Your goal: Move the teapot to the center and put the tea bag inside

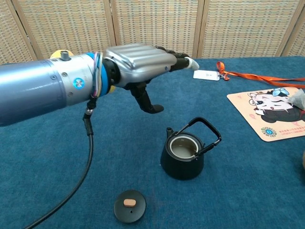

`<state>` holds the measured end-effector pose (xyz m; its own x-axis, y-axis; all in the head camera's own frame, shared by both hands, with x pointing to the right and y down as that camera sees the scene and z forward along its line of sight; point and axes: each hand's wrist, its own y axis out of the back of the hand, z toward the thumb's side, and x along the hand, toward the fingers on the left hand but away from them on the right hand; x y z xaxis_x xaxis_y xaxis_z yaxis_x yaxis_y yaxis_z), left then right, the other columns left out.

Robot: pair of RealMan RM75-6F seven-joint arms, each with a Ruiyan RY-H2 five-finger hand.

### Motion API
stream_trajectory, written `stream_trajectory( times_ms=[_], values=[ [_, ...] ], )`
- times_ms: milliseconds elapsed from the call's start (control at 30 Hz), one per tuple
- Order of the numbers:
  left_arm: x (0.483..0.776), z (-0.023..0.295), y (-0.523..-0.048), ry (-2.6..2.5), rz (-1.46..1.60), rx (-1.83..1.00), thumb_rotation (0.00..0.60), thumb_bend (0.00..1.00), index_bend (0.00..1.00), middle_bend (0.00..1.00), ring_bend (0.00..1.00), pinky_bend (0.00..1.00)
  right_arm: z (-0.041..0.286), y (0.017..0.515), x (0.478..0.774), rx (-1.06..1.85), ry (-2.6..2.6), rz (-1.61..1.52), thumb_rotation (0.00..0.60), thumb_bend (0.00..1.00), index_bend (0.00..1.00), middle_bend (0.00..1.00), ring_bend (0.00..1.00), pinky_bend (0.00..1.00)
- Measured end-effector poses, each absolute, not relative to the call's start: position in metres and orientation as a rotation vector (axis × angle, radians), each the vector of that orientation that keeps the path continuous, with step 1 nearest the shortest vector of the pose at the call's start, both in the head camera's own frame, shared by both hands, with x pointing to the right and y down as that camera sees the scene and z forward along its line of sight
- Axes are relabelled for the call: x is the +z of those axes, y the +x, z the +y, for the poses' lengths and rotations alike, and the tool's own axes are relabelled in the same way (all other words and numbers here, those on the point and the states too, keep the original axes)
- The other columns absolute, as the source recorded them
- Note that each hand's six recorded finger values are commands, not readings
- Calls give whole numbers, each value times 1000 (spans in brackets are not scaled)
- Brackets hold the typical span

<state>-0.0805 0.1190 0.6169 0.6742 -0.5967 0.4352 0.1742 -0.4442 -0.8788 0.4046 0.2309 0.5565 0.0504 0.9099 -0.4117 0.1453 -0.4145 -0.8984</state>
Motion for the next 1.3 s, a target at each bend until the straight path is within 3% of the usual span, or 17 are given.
stream_trajectory(
  times_ms=[300, 667, 1300],
  values=[
    [596, 103, -155, -1857, 494, -1033, 600, 348, 0, 0, 0, 0, 224, 403, 561, 1419, -1667, -1070, 440, 326, 95, 93, 0, 57],
    [578, 107, -237, -1828, 685, -1127, 600, 353, 0, 0, 0, 0, 210, 395, 567, 1390, -1692, -1051, 456, 326, 95, 115, 0, 57],
    [541, 172, -401, -1654, 1042, -1339, 600, 353, 0, 0, 0, 0, 167, 376, 575, 1343, -1730, -1001, 457, 326, 95, 162, 0, 67]
  ],
)
